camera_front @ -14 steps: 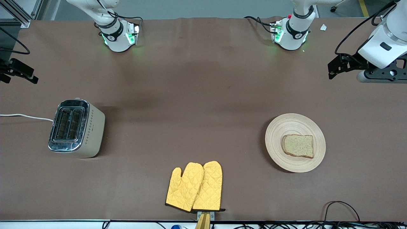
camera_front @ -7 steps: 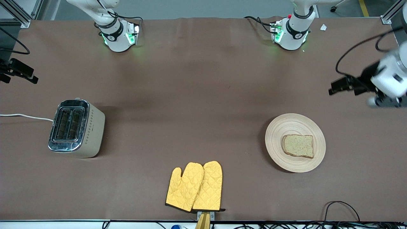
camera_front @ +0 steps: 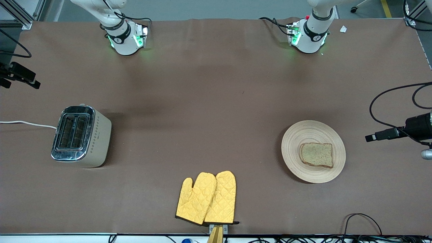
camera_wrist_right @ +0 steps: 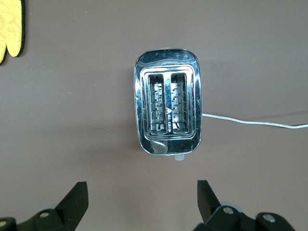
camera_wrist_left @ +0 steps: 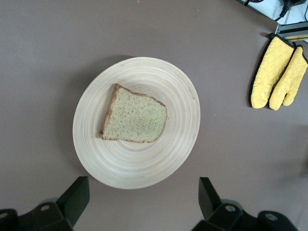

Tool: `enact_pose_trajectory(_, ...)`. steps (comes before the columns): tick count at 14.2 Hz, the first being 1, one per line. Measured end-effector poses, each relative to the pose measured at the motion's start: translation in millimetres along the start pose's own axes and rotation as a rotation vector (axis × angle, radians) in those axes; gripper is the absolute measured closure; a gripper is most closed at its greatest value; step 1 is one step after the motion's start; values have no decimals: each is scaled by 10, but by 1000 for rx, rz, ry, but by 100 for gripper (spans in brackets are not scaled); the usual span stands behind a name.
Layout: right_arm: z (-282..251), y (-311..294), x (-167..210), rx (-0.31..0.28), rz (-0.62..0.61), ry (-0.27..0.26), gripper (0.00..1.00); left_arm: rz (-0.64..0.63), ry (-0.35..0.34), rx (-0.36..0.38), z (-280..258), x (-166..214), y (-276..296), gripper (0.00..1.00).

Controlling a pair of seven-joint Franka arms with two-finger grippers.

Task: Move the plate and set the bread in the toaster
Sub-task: 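Reach the left gripper toward the wooden plate rim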

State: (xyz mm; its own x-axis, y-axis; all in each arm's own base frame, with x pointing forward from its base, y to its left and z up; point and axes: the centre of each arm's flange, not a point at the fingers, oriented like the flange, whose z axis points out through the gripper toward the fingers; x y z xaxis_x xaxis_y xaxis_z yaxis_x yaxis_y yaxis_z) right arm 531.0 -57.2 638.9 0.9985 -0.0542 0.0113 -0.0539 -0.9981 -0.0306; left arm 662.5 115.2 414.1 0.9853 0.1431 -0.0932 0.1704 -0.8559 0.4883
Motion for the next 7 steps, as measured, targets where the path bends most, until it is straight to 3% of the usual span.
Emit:
enact_pose_trajectory(4,0,0,0,0,0,0,0,59,31,-116,505,233,-700,0)
enact_pose_trajectory(7,0,0,0,0,0,0,0,93,42,-243,940,288,-1211,8)
